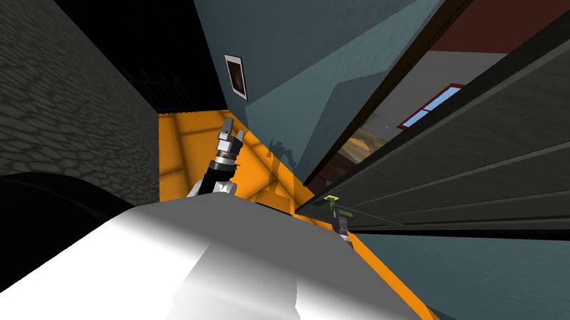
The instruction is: Pull the door open
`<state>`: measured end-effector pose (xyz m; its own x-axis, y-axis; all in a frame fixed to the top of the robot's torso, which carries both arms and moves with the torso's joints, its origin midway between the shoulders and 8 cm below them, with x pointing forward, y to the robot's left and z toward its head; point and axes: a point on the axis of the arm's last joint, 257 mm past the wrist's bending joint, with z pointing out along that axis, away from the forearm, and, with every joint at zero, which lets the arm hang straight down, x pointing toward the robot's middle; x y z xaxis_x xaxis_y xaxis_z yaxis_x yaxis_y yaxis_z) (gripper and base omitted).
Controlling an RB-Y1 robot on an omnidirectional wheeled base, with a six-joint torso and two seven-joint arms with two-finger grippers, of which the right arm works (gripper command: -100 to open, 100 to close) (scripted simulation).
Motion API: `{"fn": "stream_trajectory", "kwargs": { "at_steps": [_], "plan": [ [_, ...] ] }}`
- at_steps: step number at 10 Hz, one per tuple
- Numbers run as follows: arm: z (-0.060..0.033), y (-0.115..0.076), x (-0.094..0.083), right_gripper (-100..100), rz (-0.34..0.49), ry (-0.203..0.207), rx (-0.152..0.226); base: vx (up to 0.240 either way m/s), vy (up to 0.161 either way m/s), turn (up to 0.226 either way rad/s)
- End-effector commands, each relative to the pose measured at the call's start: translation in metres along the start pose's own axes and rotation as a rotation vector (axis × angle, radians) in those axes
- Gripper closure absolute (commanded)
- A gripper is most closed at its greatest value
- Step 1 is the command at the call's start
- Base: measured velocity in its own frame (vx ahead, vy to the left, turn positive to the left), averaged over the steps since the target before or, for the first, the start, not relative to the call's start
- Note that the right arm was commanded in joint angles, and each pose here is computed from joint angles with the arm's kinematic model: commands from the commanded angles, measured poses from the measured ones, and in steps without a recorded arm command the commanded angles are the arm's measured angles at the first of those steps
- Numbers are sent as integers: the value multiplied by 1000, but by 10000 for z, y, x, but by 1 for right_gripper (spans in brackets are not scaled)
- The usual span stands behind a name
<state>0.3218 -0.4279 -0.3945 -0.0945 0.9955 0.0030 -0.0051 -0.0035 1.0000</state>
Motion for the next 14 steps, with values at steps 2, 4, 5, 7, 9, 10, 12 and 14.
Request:
{"fn": "stream_trajectory", "kwargs": {
  "at_steps": [2,4,5,7,9,10,12,14],
  "plan": [
    [146,-21,25,100,-1,-13,4,-171,-74,126],
    [284,-23,43,100,-3,-23,3,-217,-63,149],
    [355,-23,54,100,-3,-28,3,-207,-95,152],
    [502,-20,78,100,-4,-38,3,-197,-88,155],
    [644,-15,106,100,-4,-47,3,-196,-83,144],
    [644,-15,106,100,-4,-47,3,-156,-74,91],
    [776,-8,134,100,-4,-55,3,-124,-40,88],
    [835,-4,148,100,-4,-59,4,-141,-56,84]
  ]
}}
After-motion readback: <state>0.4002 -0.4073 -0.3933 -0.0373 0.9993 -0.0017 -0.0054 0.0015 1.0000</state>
